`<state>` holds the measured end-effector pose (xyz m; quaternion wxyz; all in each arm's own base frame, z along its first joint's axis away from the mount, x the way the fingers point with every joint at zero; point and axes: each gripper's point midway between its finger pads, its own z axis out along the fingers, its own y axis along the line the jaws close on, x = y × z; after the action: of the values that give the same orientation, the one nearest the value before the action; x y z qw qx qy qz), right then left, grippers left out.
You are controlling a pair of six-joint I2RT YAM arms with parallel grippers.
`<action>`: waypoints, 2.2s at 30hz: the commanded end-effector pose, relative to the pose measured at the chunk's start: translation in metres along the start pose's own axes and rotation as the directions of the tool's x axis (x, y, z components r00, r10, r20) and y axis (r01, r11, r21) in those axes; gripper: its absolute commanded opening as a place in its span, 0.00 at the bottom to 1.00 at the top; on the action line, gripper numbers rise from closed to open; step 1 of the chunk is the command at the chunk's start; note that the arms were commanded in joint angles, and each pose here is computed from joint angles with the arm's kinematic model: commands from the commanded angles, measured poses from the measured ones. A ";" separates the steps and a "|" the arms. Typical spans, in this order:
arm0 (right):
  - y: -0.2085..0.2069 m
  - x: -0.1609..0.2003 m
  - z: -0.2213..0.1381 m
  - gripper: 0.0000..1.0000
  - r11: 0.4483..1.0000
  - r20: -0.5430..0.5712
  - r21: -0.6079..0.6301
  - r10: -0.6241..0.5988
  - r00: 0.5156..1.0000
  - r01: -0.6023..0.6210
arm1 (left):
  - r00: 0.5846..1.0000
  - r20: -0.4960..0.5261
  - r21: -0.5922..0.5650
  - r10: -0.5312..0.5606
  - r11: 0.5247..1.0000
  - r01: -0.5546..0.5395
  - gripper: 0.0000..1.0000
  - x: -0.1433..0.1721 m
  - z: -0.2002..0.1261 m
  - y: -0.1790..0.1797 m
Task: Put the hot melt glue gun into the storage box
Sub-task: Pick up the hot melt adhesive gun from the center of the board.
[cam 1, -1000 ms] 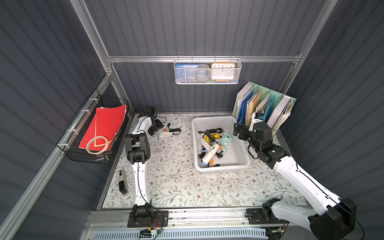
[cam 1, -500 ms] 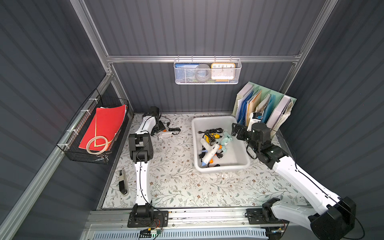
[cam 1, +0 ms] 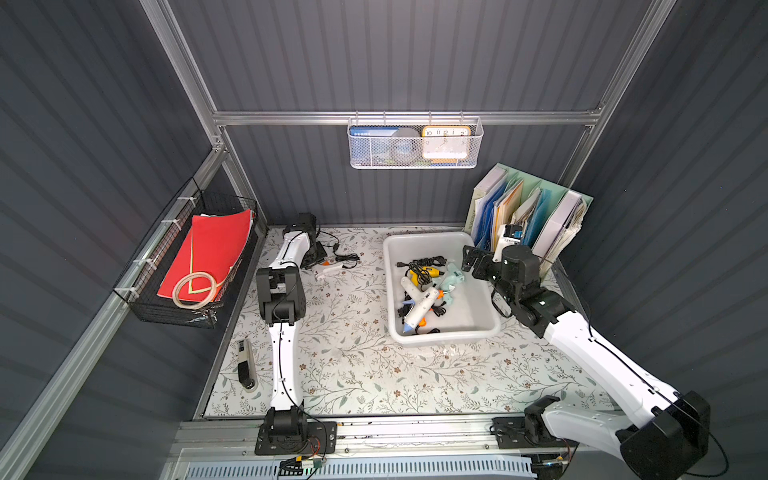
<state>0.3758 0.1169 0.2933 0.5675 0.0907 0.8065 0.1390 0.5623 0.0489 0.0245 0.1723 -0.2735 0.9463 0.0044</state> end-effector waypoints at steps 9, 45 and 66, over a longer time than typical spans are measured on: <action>0.016 0.000 0.002 0.99 0.998 -0.016 -0.060 -0.002 1.000 0.001 | 0.998 -0.038 -0.050 -0.040 0.998 0.038 0.00 0.037 -0.011 0.023; 0.042 -0.002 0.006 0.99 0.984 -0.024 -0.174 0.021 0.999 -0.025 | 0.904 0.393 0.452 -0.165 0.891 -0.034 0.00 0.015 -0.268 -0.057; -0.006 -0.027 -0.018 0.99 0.996 0.158 0.026 0.076 0.984 -0.081 | 0.814 0.528 0.686 -0.243 0.687 -0.240 0.00 0.030 -0.404 -0.112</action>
<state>0.3708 0.1116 0.3107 0.6037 0.1176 0.7742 0.1495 0.4696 -0.0893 0.3710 0.5184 -0.1901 0.7931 -0.2571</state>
